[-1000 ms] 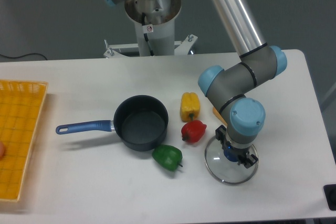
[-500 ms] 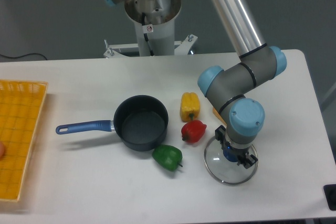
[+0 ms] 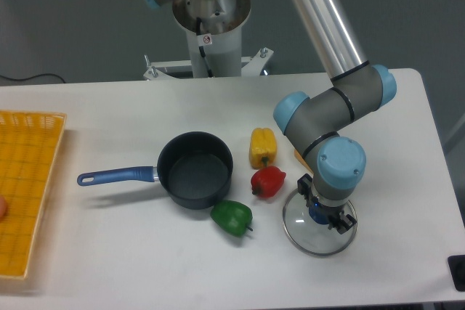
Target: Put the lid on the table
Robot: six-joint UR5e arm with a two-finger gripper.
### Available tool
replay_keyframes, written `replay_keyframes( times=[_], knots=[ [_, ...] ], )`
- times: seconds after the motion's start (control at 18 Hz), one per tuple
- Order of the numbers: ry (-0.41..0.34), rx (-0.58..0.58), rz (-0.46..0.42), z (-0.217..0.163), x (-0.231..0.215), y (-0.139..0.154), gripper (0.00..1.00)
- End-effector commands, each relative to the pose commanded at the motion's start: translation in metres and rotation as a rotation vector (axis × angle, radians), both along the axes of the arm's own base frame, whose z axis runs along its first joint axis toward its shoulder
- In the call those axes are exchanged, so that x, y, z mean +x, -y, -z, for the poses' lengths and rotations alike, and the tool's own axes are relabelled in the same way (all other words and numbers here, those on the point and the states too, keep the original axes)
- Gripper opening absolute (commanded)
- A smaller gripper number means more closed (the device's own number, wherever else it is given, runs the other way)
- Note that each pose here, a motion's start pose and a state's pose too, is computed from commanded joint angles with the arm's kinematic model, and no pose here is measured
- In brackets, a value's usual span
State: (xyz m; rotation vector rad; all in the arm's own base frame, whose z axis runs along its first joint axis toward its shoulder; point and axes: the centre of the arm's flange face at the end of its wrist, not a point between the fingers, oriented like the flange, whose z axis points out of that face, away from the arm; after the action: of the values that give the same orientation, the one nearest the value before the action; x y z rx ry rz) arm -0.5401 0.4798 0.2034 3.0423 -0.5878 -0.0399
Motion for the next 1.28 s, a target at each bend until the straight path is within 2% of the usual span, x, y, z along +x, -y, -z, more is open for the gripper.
replay_keyframes(
  times=[0.22,0.39,0.78,0.94,1.28],
  knots=[
    [-0.001,0.001,0.003,-0.001,0.000,0.000,0.92],
    [-0.003,0.001,0.005,-0.002,0.000,-0.001,0.99],
    [-0.013,0.010,0.008,-0.013,0.001,0.001,1.00],
    [-0.033,0.023,0.008,-0.043,0.013,0.015,1.00],
    [-0.053,0.025,0.013,-0.065,0.016,0.024,1.00]
  ],
)
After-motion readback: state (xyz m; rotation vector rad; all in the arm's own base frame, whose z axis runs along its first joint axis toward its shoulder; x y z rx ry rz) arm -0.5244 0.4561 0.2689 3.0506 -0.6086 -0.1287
